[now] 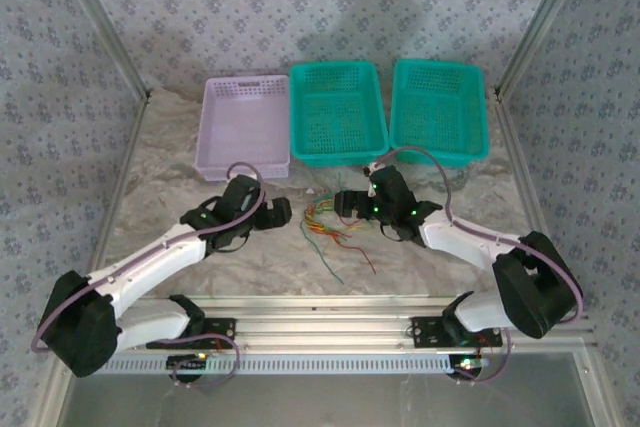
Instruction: Untangle the cables
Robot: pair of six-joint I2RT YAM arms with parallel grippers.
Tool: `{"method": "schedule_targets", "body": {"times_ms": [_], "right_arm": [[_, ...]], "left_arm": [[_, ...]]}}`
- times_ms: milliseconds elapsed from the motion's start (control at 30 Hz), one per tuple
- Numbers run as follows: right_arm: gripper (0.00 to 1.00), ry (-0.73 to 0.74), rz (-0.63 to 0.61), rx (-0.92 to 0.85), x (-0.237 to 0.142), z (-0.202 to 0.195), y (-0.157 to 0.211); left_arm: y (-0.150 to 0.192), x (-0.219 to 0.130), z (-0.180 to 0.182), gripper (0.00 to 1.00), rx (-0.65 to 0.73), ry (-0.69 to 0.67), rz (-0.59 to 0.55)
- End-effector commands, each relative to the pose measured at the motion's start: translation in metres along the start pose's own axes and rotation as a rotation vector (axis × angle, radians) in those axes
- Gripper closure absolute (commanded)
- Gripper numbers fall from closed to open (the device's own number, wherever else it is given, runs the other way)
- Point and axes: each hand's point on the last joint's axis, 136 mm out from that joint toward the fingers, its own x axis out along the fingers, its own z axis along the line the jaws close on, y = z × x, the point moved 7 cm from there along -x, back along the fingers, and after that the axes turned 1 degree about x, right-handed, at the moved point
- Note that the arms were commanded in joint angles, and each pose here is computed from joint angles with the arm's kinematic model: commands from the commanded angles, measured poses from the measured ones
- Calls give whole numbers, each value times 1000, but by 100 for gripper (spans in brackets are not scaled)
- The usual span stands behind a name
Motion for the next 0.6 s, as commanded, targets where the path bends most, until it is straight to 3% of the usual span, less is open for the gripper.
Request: {"method": "schedule_targets", "body": {"times_ms": [0,567], "right_arm": [[5,-15,14,30,6,-2,2],[24,84,9,138,25,-38,0]], "left_arm": [[-8,0,-20,0,9,67,-26],[22,33,-58,0,113,95,83]]}}
